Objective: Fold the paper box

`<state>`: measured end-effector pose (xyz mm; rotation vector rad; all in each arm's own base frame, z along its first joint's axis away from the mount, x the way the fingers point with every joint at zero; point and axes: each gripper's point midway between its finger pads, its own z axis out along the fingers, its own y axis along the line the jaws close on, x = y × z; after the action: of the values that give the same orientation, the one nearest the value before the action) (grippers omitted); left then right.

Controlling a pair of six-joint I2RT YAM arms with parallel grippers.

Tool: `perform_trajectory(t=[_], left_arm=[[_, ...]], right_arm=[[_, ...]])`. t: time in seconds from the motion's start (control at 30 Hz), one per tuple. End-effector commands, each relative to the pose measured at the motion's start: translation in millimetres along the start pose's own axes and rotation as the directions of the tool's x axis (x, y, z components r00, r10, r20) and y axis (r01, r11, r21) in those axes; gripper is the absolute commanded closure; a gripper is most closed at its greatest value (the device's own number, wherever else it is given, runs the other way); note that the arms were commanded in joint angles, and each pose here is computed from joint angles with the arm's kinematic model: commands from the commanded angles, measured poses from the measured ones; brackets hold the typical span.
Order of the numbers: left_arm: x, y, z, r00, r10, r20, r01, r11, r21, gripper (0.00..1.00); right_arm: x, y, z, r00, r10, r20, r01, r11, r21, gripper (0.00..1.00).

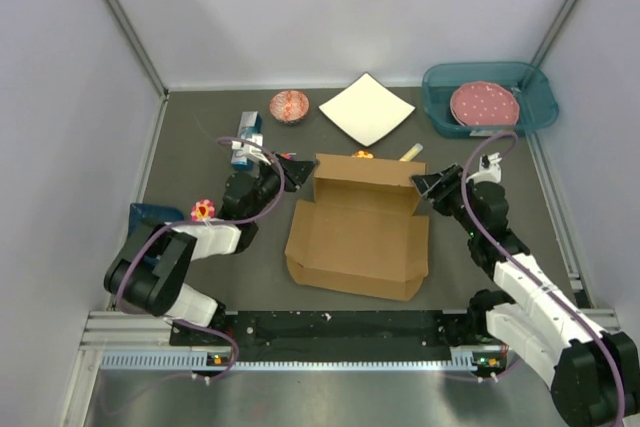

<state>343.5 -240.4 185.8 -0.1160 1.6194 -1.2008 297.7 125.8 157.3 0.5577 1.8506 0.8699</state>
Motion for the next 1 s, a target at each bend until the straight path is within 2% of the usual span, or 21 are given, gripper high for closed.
perform_trajectory(t=[0.0, 0.17, 0.3, 0.53, 0.8, 0.87, 0.97], left_arm=[[96, 61, -43, 0.918, -0.129, -0.376, 0.019, 0.959, -0.282, 0.68], [70, 43, -27, 0.933, -0.09, -0.35, -0.002, 0.967, -0.254, 0.61], [54, 35, -20, 0.94, -0.068, -0.335, -0.018, 0.968, -0.248, 0.51], [17, 13, -11, 0.956, -0.034, -0.292, -0.034, 0.974, -0.222, 0.38], [-32, -2, -16, 0.98, -0.001, -0.2, -0.046, 0.972, -0.231, 0.29], [-44, -7, -20, 0.987, 0.011, -0.163, -0.049, 0.972, -0.232, 0.28], [-57, -6, -24, 0.994, 0.042, -0.105, -0.069, 0.964, -0.257, 0.23]], right_arm=[[50, -71, -29, 0.969, -0.053, -0.243, 0.125, 0.948, 0.293, 0.37], [33, -56, -25, 0.972, -0.093, -0.217, 0.151, 0.951, 0.268, 0.33], [22, -43, -24, 0.972, -0.125, -0.199, 0.172, 0.955, 0.243, 0.31], [-17, 1, -27, 0.969, -0.213, -0.128, 0.233, 0.959, 0.164, 0.27], [-62, 57, -50, 0.927, -0.374, -0.044, 0.376, 0.925, 0.063, 0.23], [-70, 80, -58, 0.909, -0.415, -0.019, 0.415, 0.91, -0.002, 0.16], [-74, 100, -64, 0.874, -0.486, -0.008, 0.486, 0.873, -0.039, 0.14]])
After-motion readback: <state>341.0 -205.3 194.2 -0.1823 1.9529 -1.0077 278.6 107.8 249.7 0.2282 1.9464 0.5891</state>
